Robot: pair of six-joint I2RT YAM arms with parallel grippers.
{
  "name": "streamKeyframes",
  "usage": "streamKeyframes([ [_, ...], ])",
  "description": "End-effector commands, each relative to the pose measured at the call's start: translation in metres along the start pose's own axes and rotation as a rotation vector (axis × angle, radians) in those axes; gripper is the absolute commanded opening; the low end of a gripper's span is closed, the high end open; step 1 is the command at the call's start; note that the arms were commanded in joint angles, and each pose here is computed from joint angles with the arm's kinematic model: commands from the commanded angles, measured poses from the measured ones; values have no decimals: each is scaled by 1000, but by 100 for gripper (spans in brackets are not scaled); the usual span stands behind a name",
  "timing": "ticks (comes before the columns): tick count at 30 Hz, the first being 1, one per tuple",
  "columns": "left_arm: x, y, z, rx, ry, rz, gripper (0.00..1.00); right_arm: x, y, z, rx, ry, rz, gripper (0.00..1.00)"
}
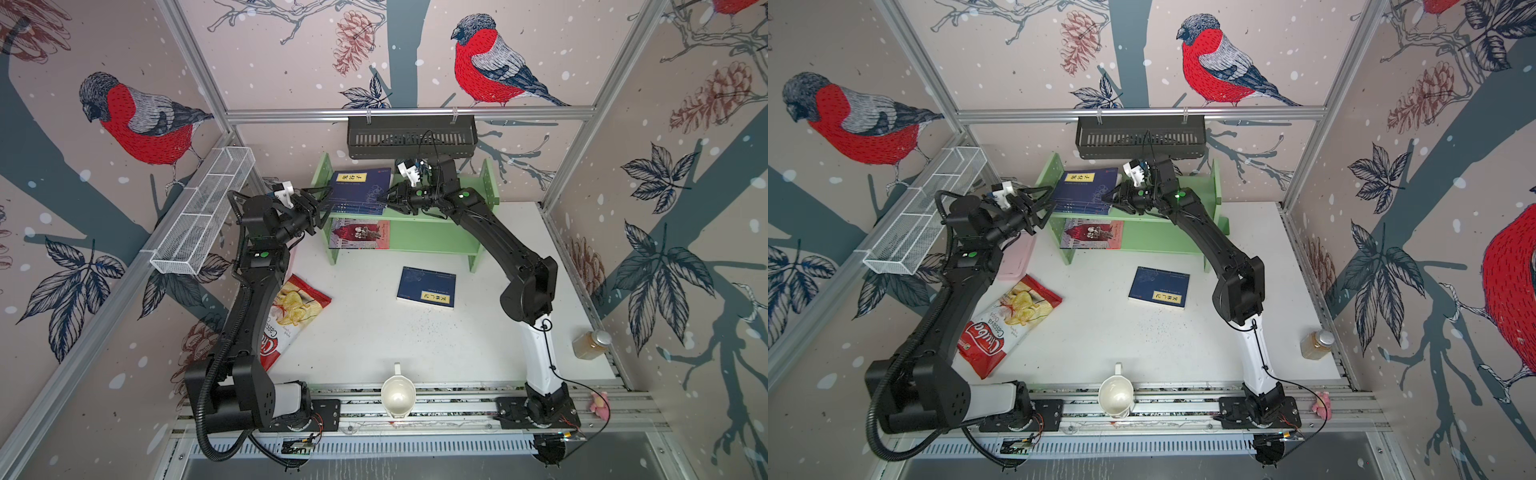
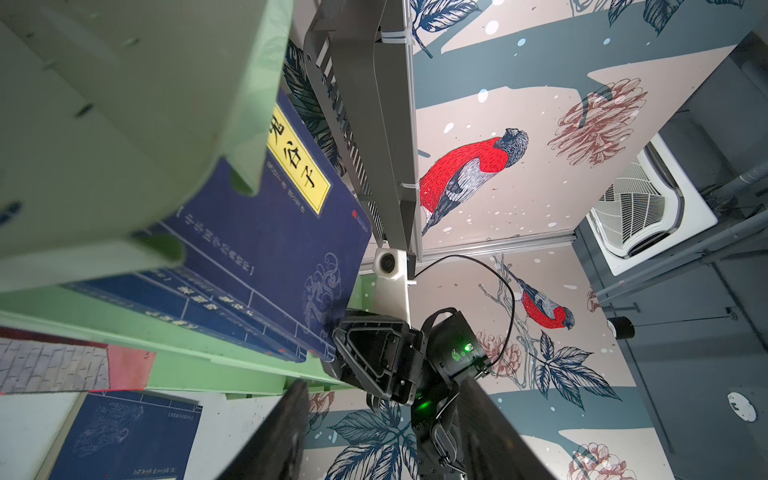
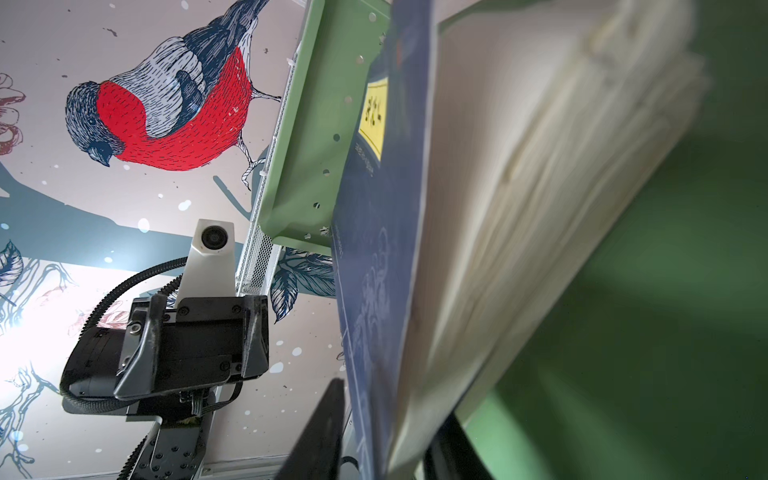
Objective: Stacking books/files
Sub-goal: Place the book on the bookshelf.
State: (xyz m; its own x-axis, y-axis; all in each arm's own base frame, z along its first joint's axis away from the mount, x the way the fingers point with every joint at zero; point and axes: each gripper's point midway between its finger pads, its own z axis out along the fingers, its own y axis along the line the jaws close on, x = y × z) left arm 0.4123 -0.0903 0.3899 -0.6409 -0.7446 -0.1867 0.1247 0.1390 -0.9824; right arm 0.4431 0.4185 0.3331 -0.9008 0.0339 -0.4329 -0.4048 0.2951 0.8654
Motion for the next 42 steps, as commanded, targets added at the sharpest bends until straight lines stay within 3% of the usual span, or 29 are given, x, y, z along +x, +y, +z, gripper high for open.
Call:
streamKeyframes([
  [1, 2, -12, -1, 43, 17, 26, 58, -1, -7, -4, 53, -13, -9, 50],
  [2, 2, -13, -1, 44, 17, 28, 58, -1, -8, -5, 63, -16, -10, 56],
  [3, 2, -13, -1, 44, 15, 27, 58, -1, -10, -7, 77, -20, -11, 97],
  [8, 3, -14, -2, 47, 23, 26, 58, -3, -19, -15, 131, -31, -1, 100],
  [19, 7, -12, -3, 48, 35, 36, 58, -8, -1, -30, 195, -80, -74, 99],
  [25, 6, -14, -5, 45, 24, 129, 58, -6, 28, -38, 195, -123, -199, 100],
  [34, 10, -18, -9, 42, 28, 196, 59, -12, 18, -25, 182, -133, -226, 60],
  [42, 11, -18, -12, 32, 18, 209, 59, -15, 0, -16, 268, -145, -254, 51],
])
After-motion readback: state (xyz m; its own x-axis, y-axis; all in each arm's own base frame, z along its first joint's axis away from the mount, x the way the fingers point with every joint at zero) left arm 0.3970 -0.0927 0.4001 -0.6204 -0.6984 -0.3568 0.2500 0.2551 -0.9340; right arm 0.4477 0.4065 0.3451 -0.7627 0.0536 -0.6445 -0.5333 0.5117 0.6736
